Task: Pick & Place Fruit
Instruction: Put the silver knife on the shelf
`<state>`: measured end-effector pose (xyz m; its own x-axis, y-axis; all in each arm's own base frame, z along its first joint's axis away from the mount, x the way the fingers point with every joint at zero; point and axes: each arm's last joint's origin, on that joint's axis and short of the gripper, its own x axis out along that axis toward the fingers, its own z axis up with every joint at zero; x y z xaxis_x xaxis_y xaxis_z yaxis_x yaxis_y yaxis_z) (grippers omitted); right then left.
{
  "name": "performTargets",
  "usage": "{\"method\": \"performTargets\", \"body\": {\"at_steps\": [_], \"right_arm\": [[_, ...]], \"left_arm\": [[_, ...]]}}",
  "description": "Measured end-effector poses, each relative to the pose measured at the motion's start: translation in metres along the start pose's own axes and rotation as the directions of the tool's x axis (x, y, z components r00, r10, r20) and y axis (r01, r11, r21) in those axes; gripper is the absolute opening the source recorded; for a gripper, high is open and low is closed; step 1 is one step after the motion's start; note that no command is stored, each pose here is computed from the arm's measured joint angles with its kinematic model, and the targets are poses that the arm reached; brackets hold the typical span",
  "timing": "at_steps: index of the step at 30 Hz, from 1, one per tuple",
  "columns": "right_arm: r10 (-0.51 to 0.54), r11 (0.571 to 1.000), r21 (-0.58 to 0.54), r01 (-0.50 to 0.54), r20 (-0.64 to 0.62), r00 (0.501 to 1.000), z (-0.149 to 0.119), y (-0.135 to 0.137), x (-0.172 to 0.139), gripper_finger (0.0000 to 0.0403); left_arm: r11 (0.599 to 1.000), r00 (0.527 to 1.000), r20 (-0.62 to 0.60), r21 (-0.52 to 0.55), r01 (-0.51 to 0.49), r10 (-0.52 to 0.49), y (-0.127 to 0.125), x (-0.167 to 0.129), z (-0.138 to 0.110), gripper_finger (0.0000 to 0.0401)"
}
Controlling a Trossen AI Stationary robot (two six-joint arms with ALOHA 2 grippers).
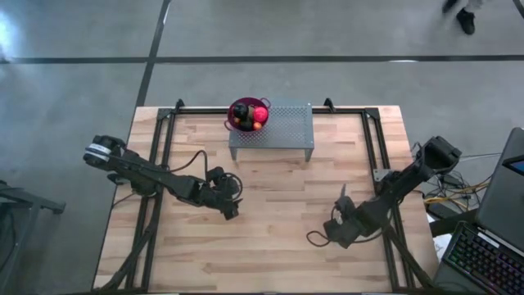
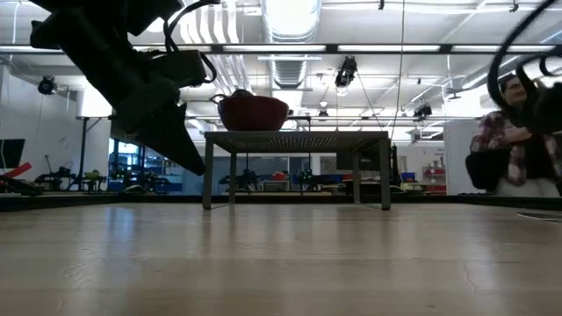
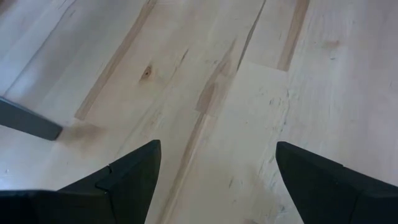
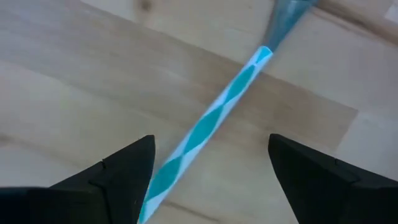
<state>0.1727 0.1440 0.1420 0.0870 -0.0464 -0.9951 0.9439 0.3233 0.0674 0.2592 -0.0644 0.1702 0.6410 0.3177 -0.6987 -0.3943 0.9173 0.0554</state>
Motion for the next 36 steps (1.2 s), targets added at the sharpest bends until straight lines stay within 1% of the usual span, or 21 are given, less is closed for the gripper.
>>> {"method": "performTargets", "body": {"at_steps": [5, 7, 17, 29, 36], "right_arm": [[-0.073, 0.997, -0.014, 0.073, -0.019, 0.997, -0.003, 0.002, 0.015, 0.0284], [-0.082, 0.996, -0.021, 0.082, -0.018, 0.996, -0.004, 0.003, 0.016, 0.0274], [-0.052, 0.997, -0.058, 0.049, -0.05, 0.997, -0.004, 0.002, 0.009, 0.022], [-0.059, 0.995, -0.086, 0.052, -0.074, 0.996, -0.004, 0.002, 0.01, 0.0163], [-0.066, 0.994, -0.098, 0.056, -0.104, 0.992, -0.005, 0.002, 0.009, 0.0117]], "left_arm": [[1.0, 1.0, 0.0, 0.0, 0.0, 0.0, 0.0, 0.0, 0.0, 0.0321], [1.0, 1.0, 0.0, 0.0, 0.0, 0.0, 0.0, 0.0, 0.0, 0.0321], [1.0, 1.0, 0.001, 0.0, 0.0, 0.0, 0.0, 0.0, 0.0, 0.0321], [1.0, 1.0, 0.001, 0.0, 0.001, -0.001, 0.0, 0.0, 0.0, 0.0321], [1.0, 1.0, 0.001, 0.0, 0.001, -0.001, 0.0, 0.0, 0.0, 0.0321]]}}
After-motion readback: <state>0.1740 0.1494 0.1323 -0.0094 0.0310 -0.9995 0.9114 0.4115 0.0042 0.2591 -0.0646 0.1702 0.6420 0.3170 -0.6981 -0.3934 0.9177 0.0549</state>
